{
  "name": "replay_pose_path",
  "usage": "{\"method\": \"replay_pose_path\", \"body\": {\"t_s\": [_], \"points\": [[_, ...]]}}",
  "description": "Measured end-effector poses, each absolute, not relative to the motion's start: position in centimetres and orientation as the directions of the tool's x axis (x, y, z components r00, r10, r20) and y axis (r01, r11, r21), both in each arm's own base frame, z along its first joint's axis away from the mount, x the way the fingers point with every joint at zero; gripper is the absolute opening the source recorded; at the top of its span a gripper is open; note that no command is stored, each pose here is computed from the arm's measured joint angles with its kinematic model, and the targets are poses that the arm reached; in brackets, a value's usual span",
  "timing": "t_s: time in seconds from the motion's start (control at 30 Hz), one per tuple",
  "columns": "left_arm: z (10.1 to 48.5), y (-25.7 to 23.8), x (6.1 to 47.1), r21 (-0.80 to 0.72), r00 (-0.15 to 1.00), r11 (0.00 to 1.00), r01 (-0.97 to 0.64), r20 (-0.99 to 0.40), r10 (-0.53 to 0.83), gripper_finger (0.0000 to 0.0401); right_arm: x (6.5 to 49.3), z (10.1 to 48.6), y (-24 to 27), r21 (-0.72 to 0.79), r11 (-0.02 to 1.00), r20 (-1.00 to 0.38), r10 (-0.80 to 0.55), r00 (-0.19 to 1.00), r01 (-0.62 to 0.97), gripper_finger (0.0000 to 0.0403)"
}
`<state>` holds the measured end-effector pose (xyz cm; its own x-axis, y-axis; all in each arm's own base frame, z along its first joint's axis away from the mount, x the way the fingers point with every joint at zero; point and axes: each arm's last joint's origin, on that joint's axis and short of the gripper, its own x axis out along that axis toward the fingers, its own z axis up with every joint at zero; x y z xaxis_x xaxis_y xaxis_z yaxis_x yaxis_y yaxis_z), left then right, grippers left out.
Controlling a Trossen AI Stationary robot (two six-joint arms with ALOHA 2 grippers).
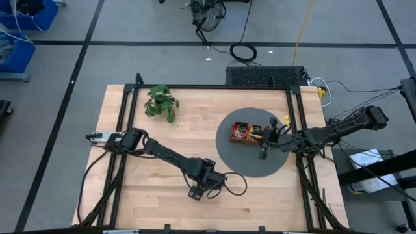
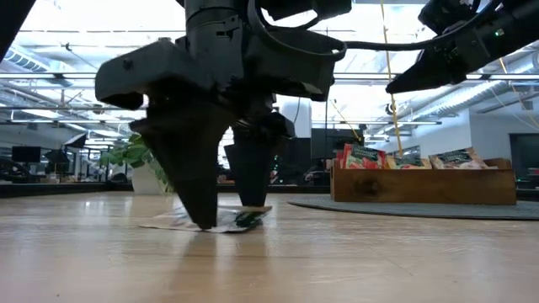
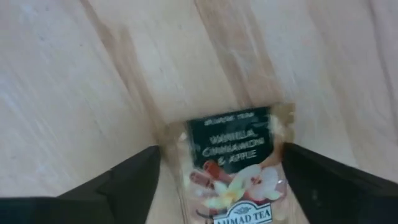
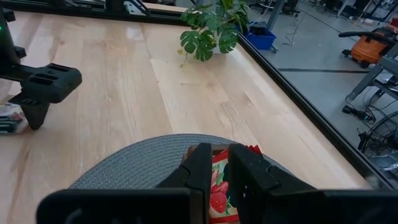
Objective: Pick & Place Tea
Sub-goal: Put the brown tea bag into the right of the wooden organizer
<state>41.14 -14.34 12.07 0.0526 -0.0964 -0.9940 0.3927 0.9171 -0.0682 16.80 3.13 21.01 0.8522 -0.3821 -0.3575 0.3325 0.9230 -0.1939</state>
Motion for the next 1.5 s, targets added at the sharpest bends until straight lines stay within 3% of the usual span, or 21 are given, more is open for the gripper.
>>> {"method": "replay_pose_path", "body": {"t_s": [0.1, 0.47, 0.67, 0.8, 0.93, 1.0, 1.1, 1.27, 1.5], "points": [[12.1, -14.2, 41.2, -0.065, 0.054, 0.919, 0.389, -0.994, -0.093, 0.0282, 16.8, 21.0, 3.1, -0.195, 0.923, -0.356, -0.382, 0.853, 0.331, 0.0045], [12.1, -13.2, 41.5, -0.111, 0.043, 0.919, 0.379, -0.99, -0.137, 0.0016, 16.8, 21.0, 3.1, -0.195, 0.923, -0.356, -0.382, 0.853, 0.331, 0.0045], [12.8, -13.1, 41.6, -0.007, 0.102, 0.903, 0.431, -0.993, -0.056, 0.0006, 16.8, 21.0, 3.1, -0.193, 0.923, -0.356, -0.382, 0.853, 0.333, 0.0045], [14.7, -12.6, 41.5, 0.319, 0.237, 0.864, 0.388, -0.941, 0.241, 0.0004, 16.8, 21.1, 3.1, -0.185, 0.924, -0.354, -0.38, 0.854, 0.335, 0.0045], [18.3, -12.1, 42.5, 0.739, 0.467, 0.64, 0.21, -0.651, 0.599, 0.0003, 17.1, 21.3, 3.3, -0.126, 0.933, -0.321, -0.36, 0.876, 0.337, 0.0045], [19.4, -12.4, 43.2, 0.842, 0.524, 0.517, 0.153, -0.512, 0.681, 0.0003, 17.3, 21.1, 3.5, -0.11, 0.951, -0.296, -0.308, 0.904, 0.287, 0.0045], [19.5, -13.0, 44.3, 0.881, 0.592, 0.436, 0.184, -0.454, 0.666, 0.0003, 17.8, 20.7, 3.8, -0.102, 0.97, -0.26, -0.242, 0.935, 0.222, 0.0045], [20.8, -13.8, 45.1, 0.893, 0.68, 0.403, 0.2, -0.422, 0.599, 0.0003, 18.5, 19.0, 3.4, -0.118, 0.966, -0.279, -0.254, 0.926, 0.23, 0.0058], [20.8, -13.5, 45.2, 0.9, 0.68, 0.376, 0.22, -0.418, 0.603, 0.0003, 20.1, 17.4, 3.6, -0.01, 0.993, -0.274, -0.117, 0.954, 0.119, 0.015]]}}
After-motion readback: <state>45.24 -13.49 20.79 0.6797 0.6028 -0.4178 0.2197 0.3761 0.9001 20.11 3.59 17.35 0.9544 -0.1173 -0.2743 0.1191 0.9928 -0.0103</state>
